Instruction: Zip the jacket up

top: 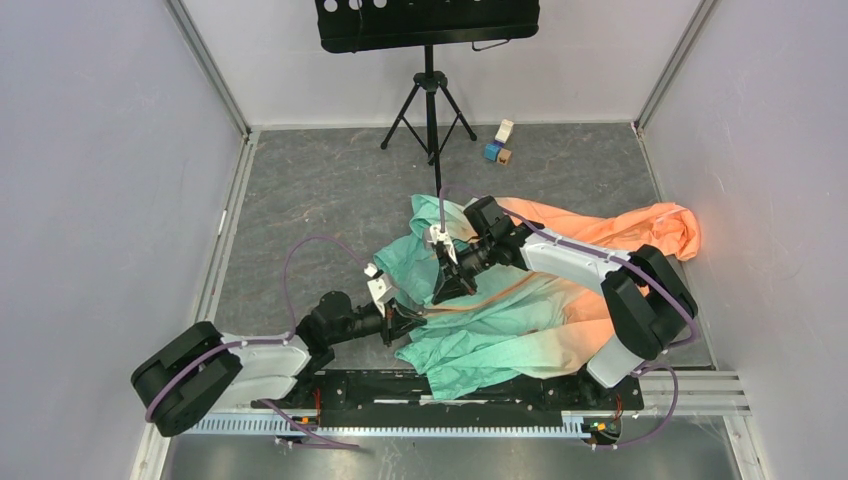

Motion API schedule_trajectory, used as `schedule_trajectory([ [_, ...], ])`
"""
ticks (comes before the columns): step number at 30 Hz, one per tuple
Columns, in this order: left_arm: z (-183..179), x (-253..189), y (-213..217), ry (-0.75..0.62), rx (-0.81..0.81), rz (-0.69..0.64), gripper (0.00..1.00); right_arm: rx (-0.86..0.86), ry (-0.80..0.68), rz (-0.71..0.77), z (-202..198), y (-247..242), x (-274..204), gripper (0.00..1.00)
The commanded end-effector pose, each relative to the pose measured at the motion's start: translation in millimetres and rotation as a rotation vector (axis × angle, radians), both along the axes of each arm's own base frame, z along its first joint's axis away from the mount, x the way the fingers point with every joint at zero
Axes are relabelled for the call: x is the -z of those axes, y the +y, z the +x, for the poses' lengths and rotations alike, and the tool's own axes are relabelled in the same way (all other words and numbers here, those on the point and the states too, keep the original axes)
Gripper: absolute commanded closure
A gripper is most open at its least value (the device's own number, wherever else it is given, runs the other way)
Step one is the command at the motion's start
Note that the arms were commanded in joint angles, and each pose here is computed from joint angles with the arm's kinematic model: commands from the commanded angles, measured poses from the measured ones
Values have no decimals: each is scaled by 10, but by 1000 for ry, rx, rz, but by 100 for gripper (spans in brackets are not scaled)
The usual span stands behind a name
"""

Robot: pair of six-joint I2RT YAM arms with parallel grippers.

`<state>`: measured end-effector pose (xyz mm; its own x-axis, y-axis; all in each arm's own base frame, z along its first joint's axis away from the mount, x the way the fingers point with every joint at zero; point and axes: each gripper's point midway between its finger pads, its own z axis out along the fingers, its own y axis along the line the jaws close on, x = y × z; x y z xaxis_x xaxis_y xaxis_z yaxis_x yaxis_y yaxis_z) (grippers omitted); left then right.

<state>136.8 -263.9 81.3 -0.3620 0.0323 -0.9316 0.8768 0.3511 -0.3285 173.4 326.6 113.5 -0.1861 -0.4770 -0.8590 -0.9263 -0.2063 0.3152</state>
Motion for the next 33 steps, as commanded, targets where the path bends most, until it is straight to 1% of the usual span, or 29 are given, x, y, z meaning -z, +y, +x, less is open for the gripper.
schedule_trajectory([
  [1,-17,-206,-81,-145,67,-63,98,-88,-56,99,-101,8,-237,100],
  [4,-76,-251,-110,-148,103,-90,98,-103,-90,104,-129,-15,-210,100],
  [7,-139,-263,-129,-139,140,-101,98,-125,-133,140,-152,-21,-235,100],
  [10,-155,-258,-133,-133,147,-104,98,-138,-154,147,-166,-33,-232,100],
  [15,-122,-223,-131,-120,130,-89,98,-163,-158,141,-200,-66,-212,100],
  [20,-32,-212,-75,-132,66,-69,98,-155,-179,140,-205,-87,-206,100],
  [23,10,-153,-50,-125,45,-28,98,-160,-179,142,-213,-90,-217,100],
  [30,28,-108,-69,-111,46,-12,98,-144,-205,165,-206,-91,-291,100],
  [33,22,-99,-77,-105,50,-16,98,-150,-189,169,-226,-89,-280,100],
])
